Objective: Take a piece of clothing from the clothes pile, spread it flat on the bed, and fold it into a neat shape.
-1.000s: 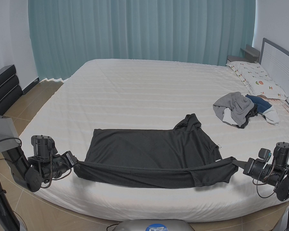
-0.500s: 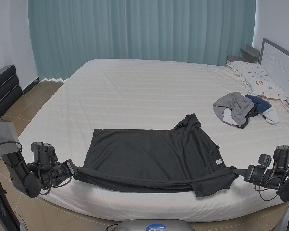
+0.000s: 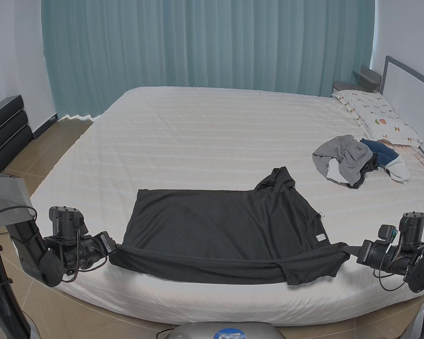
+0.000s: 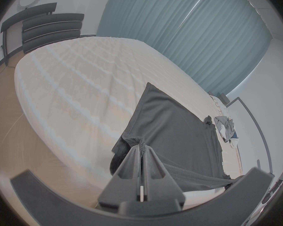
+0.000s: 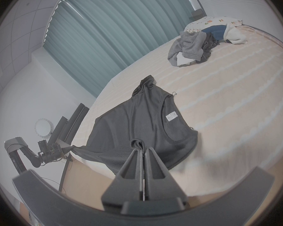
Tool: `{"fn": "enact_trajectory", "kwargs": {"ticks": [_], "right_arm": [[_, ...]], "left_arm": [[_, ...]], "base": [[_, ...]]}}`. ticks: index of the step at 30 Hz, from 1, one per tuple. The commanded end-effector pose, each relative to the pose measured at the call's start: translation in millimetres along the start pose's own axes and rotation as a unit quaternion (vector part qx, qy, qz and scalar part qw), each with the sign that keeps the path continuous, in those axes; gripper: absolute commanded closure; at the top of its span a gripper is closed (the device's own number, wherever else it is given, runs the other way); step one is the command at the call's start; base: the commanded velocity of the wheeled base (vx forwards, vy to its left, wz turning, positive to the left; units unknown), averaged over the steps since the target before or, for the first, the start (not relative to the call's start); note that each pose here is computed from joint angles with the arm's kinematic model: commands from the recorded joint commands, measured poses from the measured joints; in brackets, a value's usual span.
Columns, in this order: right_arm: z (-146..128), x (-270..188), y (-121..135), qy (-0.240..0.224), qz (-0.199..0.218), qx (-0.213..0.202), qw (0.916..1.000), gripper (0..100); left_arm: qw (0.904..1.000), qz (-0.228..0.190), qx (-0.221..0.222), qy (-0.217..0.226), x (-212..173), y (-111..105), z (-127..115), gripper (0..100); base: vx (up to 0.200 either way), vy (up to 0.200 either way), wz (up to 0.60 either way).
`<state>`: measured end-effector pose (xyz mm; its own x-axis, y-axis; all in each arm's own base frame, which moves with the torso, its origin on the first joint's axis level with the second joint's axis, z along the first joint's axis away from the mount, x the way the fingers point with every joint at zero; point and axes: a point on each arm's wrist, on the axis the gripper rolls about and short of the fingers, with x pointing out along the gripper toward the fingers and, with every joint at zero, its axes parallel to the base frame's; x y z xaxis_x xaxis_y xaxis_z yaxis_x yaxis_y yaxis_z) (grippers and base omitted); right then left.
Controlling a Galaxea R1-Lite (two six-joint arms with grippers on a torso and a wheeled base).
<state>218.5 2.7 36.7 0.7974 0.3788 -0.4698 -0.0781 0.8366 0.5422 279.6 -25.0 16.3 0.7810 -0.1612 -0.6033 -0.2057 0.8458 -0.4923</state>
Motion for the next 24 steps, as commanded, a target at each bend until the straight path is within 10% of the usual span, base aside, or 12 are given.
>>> {"fn": "enact_trajectory", "kwargs": {"ticks": [1,24], "right_arm": [[8,31,-9,0.001,-0.005,0.001,1.0000,100],[17,107,-40,-0.013,-0.016,0.003,0.9998,100]], "left_arm": [[0.9999,0.001,-0.009,-0.008,26,0,4,100],[0.9992,-0.003,-0.037,-0.013,81,4,7,100]], "base": [[0.000,0.000,0.00],[0.000,0.000,0.00]]}}
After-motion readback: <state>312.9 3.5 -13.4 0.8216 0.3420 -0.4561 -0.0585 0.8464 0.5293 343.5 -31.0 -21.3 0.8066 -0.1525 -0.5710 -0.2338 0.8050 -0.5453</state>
